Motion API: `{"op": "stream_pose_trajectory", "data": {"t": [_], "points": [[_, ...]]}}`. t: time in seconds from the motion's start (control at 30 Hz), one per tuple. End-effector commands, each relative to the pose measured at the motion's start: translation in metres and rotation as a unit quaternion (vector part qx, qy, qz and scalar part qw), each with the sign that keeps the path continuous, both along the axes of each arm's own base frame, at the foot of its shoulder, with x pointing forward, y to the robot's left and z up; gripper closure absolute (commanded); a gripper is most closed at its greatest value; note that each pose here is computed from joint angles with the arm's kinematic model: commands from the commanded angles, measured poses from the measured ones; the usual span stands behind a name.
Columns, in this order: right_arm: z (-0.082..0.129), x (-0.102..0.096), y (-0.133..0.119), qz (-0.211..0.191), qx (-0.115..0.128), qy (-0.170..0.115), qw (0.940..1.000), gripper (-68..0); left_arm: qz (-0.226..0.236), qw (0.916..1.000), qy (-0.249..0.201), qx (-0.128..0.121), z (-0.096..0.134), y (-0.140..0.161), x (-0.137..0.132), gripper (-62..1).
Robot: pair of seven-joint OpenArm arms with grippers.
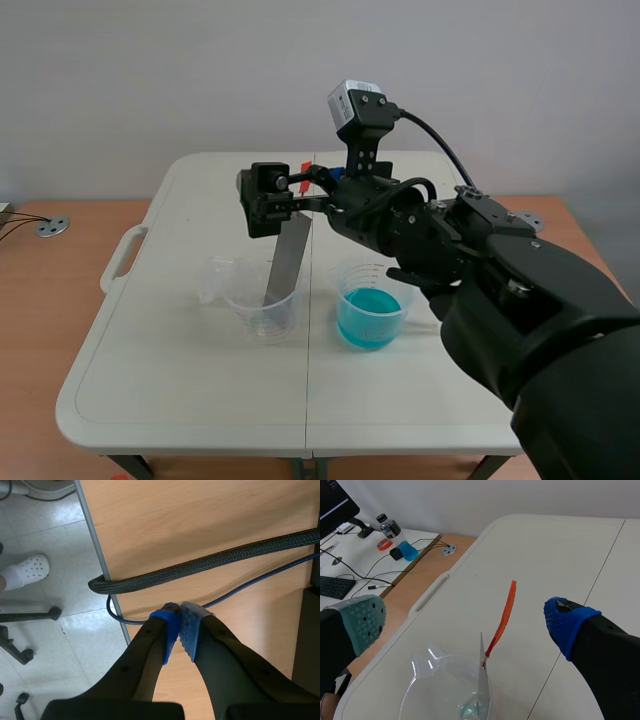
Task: Hold the metal plate by the orange handle, dip it into the blue solution, take it out and point at it, then put the plate back in the beaker on the left.
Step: 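Lift the metal plate out of the left beaker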
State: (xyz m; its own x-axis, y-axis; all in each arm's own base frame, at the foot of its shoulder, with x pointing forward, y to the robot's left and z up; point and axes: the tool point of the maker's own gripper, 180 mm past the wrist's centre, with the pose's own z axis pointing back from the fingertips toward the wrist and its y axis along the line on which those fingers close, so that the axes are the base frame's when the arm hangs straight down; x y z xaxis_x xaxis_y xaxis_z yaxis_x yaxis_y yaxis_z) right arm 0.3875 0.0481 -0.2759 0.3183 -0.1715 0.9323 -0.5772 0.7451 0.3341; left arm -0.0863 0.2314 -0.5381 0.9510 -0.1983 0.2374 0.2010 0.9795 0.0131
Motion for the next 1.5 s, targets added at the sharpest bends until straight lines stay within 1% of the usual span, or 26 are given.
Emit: {"op": "stream_pose_trajectory", "data": {"t": [0.0, 0.13, 0.27, 0.37, 0.6, 0.7, 0.8, 1.07, 1.27, 1.47], "points": [[0.017, 0.008, 0.001, 0.0, 0.009, -0.021, 0.9997, -66.3, 0.007, 0.9999, 0.008, 0.0, 0.002, 0.0, -0.01, -3.0], [0.017, 0.008, 0.001, 0.0, 0.009, -0.021, 0.9997, -65.6, 0.013, 0.9998, 0.012, -0.005, 0.001, -0.005, -0.015, -3.0], [0.016, 0.008, 0.001, 0.0, 0.009, -0.021, 0.9998, -55.8, 0.016, 0.9998, 0.012, -0.009, 0.0, -0.01, -0.016, -3.0], [0.016, 0.008, 0.001, -0.001, 0.009, -0.021, 0.9997, -50.3, 0.016, 0.9998, 0.012, -0.009, 0.0, -0.01, -0.016, -3.0], [0.019, 0.01, 0.001, 0.0, 0.008, -0.023, 0.9997, -42.3, 0.016, 0.9998, 0.006, -0.008, -0.001, -0.01, -0.008, -3.0], [0.018, 0.011, 0.002, 0.003, 0.003, -0.019, 0.9998, -39.9, 0.016, 0.9998, 0.008, -0.008, -0.002, -0.01, -0.007, -3.0], [0.019, 0.011, 0.002, 0.004, 0.002, -0.019, 0.9998, -34.5, 0.016, 0.9997, 0.015, -0.009, -0.003, -0.01, -0.009, -3.0], [0.019, 0.011, 0.002, 0.005, 0.002, -0.02, 0.9998, -21.3, 0.016, 0.9997, 0.015, -0.01, -0.003, -0.01, -0.009, -3.0], [0.02, 0.01, 0.004, 0.01, 0.004, -0.022, 0.9997, -10.2, 0.016, 0.9997, 0.015, -0.01, -0.003, -0.01, -0.009, -3.0], [0.022, 0.009, 0.005, 0.014, 0.007, -0.029, 0.9995, -1.6, 0.016, 0.9997, 0.015, -0.01, -0.003, -0.01, -0.009, -3.0]]}}
